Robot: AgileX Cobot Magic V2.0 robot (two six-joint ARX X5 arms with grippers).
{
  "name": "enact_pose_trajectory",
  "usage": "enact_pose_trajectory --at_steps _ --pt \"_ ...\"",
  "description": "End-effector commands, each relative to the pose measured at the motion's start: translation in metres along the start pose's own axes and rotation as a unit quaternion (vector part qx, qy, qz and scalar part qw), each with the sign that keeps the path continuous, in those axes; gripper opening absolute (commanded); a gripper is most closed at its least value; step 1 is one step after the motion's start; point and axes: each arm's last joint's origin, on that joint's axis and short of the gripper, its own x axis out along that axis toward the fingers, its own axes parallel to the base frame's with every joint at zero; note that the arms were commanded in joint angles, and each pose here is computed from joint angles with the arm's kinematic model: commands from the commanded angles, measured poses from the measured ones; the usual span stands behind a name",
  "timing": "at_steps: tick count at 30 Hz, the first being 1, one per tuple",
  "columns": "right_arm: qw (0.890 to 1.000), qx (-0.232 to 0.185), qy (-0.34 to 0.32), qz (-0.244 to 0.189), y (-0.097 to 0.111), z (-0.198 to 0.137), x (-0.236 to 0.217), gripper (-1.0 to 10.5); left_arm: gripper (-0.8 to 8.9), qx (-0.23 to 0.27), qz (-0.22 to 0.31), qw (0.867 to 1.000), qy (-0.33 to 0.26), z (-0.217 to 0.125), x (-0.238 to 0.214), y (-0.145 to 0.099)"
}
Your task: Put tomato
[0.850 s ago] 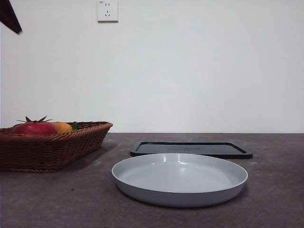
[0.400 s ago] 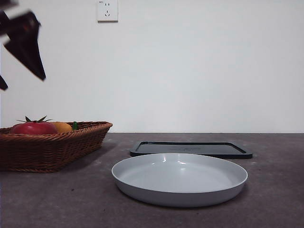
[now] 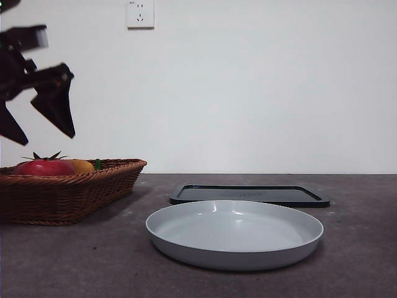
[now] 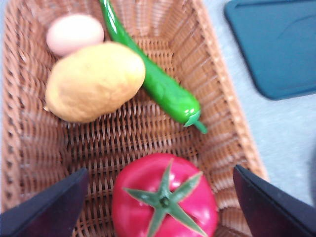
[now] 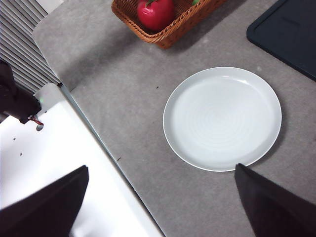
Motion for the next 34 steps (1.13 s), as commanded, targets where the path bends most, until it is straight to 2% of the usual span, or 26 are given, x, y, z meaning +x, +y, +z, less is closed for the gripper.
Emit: enact_pose_trajectory --at_steps 1,27,34 --pt "1.0 -0.004 -0.006 0.002 0.001 0.005 -0.001 4.7 4.69 0.008 0.0 1.0 0.002 0.004 0.01 0.001" --pt "1.0 0.008 0.003 0.002 -0.002 0.007 0.003 4.7 4.62 0.001 -0.005 0.998 0.068 -0.013 0.053 0.005" --pt "1.0 0.008 0.003 0.002 -0.002 0.007 0.003 4.7 2.98 -0.005 -0.005 0.998 0.07 -0.013 0.053 0.004"
